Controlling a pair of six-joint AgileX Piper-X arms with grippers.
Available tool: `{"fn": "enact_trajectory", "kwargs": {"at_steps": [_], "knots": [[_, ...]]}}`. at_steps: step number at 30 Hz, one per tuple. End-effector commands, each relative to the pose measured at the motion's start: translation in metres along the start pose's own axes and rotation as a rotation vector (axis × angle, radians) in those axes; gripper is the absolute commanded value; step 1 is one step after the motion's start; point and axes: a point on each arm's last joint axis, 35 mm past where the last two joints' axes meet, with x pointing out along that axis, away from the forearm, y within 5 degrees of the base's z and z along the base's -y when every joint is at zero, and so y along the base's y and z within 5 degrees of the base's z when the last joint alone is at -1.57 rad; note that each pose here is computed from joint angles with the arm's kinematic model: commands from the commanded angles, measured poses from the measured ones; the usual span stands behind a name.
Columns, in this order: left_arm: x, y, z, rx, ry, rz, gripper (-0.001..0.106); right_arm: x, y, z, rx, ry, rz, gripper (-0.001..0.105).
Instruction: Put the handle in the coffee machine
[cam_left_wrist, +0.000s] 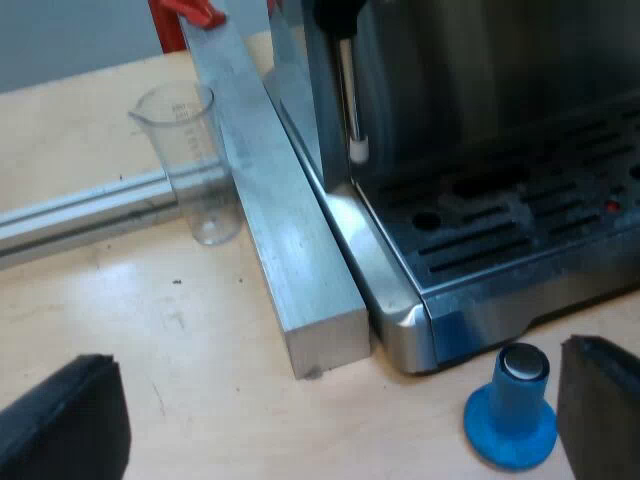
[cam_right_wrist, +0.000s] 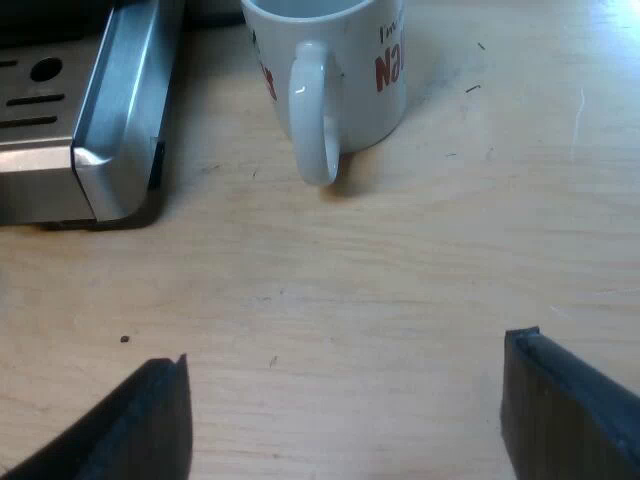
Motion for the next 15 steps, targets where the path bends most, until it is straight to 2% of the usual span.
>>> {"fn": "enact_trajectory", "kwargs": {"at_steps": [1, 4, 9, 13, 15], "knots": [[0.001, 0.0, 0.004, -0.005, -0.016, -0.005, 0.087, -0.001, 0.0, 0.002, 0.006, -0.005, -0.001, 0.066], [0.001, 0.0, 0.004, 0.001, -0.016, -0.011, 0.087, -0.001, -0.001, 0.003, 0.054, -0.007, -0.001, 0.066], [0.0, -0.005, 0.004, -0.003, -0.01, -0.141, 0.087, -0.004, -0.001, 0.005, 0.049, -0.018, -0.003, 0.066], [-0.008, -0.008, 0.01, 0.006, -0.022, -0.175, 0.087, -0.016, -0.002, 0.011, 0.041, -0.037, -0.007, 0.066], [-0.015, -0.01, 0.015, 0.012, -0.031, -0.203, 0.087, -0.021, -0.003, 0.014, 0.034, -0.019, -0.004, 0.066]]}}
